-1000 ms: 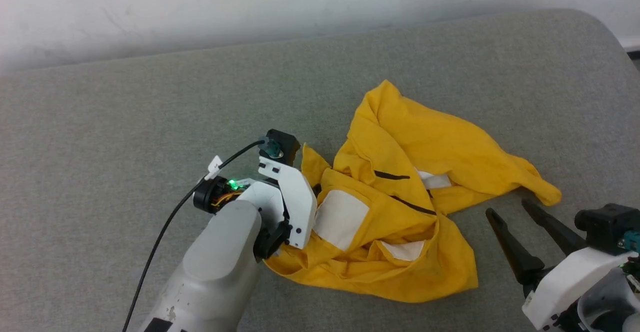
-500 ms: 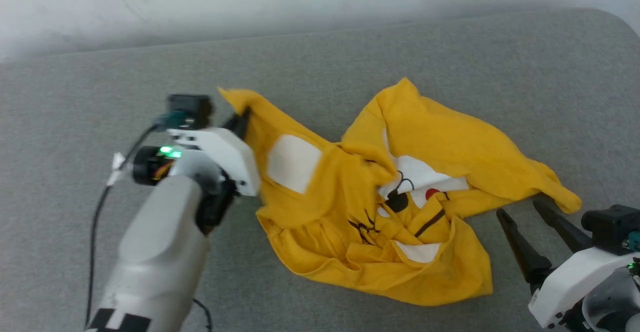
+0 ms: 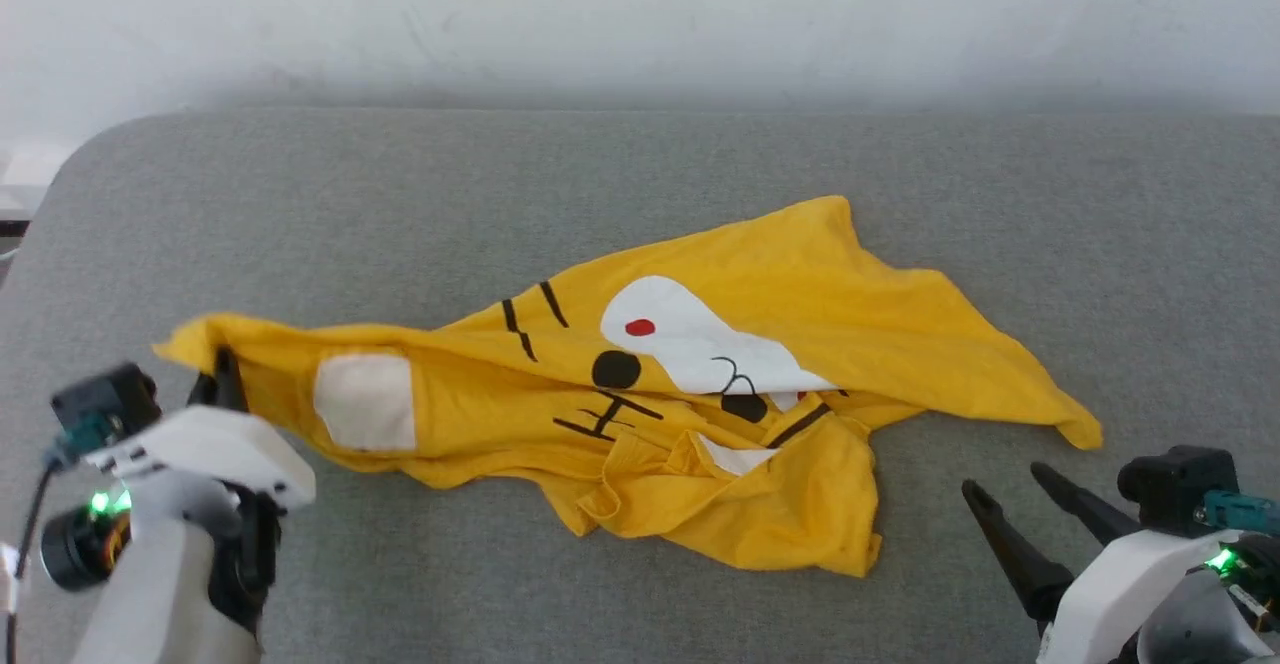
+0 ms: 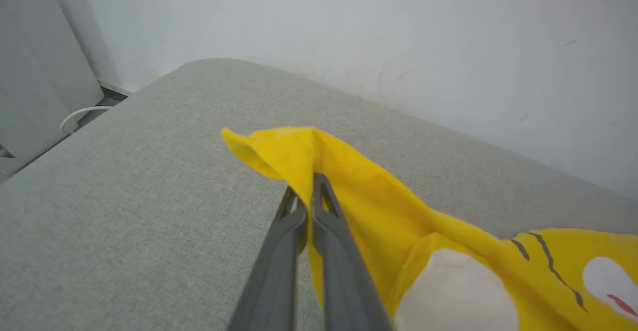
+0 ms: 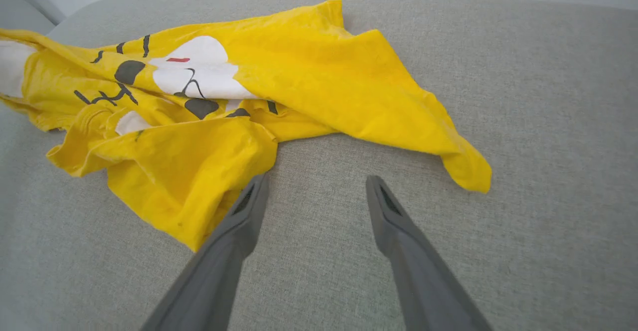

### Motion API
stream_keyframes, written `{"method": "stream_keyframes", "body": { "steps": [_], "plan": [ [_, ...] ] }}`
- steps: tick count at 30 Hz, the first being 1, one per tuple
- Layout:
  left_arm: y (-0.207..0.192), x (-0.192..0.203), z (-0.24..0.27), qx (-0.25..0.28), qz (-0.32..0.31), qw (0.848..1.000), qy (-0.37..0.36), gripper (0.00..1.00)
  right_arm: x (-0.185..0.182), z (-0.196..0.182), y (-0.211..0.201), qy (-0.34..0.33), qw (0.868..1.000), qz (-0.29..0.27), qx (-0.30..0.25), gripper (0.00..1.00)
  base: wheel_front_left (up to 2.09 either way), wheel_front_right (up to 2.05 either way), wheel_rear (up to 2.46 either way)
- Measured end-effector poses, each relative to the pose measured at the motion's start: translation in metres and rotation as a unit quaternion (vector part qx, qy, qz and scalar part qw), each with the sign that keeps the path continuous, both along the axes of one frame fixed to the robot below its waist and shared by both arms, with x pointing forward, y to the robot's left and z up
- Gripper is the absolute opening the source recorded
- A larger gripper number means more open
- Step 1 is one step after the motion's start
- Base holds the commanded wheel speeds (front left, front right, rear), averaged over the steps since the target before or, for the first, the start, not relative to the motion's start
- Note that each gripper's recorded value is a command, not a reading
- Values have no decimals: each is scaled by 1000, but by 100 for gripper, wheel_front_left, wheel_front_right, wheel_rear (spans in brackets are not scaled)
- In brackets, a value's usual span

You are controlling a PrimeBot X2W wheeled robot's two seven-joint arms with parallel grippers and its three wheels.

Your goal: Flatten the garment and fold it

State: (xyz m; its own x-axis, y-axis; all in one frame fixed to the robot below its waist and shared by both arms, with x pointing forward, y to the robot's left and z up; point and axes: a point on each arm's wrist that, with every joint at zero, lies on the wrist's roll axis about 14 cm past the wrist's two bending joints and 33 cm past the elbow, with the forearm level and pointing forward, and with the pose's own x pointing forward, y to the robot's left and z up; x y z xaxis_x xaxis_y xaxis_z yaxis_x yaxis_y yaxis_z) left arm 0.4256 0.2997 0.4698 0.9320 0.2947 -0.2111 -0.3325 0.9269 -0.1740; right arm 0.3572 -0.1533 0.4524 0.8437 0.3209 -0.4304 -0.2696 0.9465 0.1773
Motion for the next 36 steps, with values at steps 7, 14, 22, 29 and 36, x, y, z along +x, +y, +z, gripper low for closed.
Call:
{"method": "stream_keyframes", "body": {
  "steps": [7, 14, 22, 29, 36],
  "plan": [
    [-15, -24, 2, -7, -1, 999, -39, 100, 2, -4, 27, 29, 998, 48, 17, 100, 0, 0, 0],
    [-44, -32, 23, -8, -25, 995, -97, 100, 23, -15, 49, 83, 992, 98, -13, 100, 0, 0, 0],
    [-56, -47, 22, -12, -32, 994, -100, 100, 33, -52, 68, 162, 972, 152, -72, 100, 0, 0, 0],
    [-48, -56, 14, -9, -19, 996, -85, 100, 34, -75, 79, 189, 956, 194, -116, 0, 0, 0, 0],
    [-54, -63, 2, -17, -26, 997, -64, 100, 37, -62, 71, 154, 962, 192, -117, 0, 0, 0, 0]
  ]
}}
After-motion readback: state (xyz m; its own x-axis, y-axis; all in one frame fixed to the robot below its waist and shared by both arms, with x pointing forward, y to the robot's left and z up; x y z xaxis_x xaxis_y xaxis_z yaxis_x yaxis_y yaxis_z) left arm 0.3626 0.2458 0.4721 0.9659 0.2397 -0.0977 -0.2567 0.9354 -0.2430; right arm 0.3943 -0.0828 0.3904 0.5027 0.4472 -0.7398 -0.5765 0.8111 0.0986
